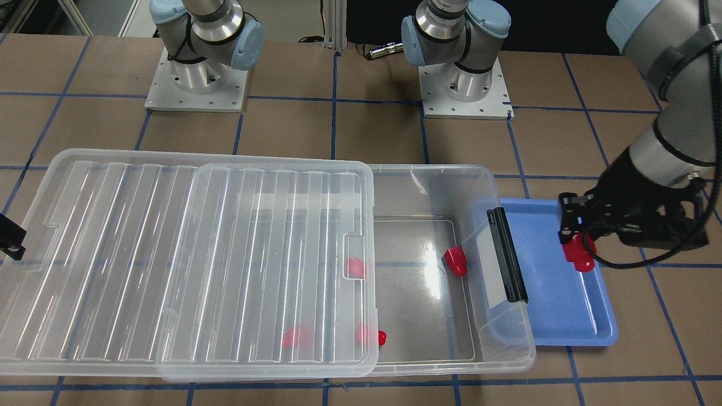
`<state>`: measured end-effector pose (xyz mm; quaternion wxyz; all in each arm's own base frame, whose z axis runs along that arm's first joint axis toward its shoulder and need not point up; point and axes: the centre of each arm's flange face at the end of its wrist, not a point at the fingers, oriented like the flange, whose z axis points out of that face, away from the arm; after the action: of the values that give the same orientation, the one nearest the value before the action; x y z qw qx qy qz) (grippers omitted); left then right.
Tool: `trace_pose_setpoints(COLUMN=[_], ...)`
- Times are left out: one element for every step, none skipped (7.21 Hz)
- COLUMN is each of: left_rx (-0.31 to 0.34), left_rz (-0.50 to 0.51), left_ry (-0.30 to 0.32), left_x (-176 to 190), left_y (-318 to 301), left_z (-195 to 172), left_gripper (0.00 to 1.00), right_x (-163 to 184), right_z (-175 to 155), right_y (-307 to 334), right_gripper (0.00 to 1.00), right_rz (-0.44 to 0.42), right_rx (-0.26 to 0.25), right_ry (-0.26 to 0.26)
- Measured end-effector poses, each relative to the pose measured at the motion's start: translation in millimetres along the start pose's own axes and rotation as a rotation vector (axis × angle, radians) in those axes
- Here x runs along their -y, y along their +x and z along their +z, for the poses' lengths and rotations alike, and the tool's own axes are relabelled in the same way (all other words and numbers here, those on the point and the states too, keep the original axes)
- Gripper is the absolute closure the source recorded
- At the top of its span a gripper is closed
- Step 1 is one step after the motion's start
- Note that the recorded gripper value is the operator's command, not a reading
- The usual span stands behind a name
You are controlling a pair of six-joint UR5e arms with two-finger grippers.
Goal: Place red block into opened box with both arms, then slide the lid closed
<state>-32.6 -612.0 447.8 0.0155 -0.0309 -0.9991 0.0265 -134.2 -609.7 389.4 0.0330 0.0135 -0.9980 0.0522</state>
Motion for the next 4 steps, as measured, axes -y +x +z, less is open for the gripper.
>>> trace_pose_setpoints(left_rx=[-0.008, -0.011, -0.013, -0.013], left_rz=[-0.025, -0.044, -0.049, -0.049], left_ry=[-0.013, -0.036, -0.065, -0.085], left_x=[0.7, -0.9, -5.2, -9.8], left_y=[42.8, 77.7, 99.8, 110.1], left_z=[8.5, 22.8, 40.2, 61.9], left_gripper=[1.00, 1.00, 1.00, 1.00], right_x=[-2.9, -11.7, -24.9, -37.7], right_z=[-24.6, -56.4, -87.9, -111.1], right_y=[-8.2, -25.4, -47.4, -71.2], right_gripper=[0.00, 0.00, 0.00, 0.00], right_rz=[-0.001, 0.014, 0.051, 0.088], right_rx=[0.004, 0.023, 0.043, 0.056], right_ry=[0.019, 0.023, 0.018, 0.005])
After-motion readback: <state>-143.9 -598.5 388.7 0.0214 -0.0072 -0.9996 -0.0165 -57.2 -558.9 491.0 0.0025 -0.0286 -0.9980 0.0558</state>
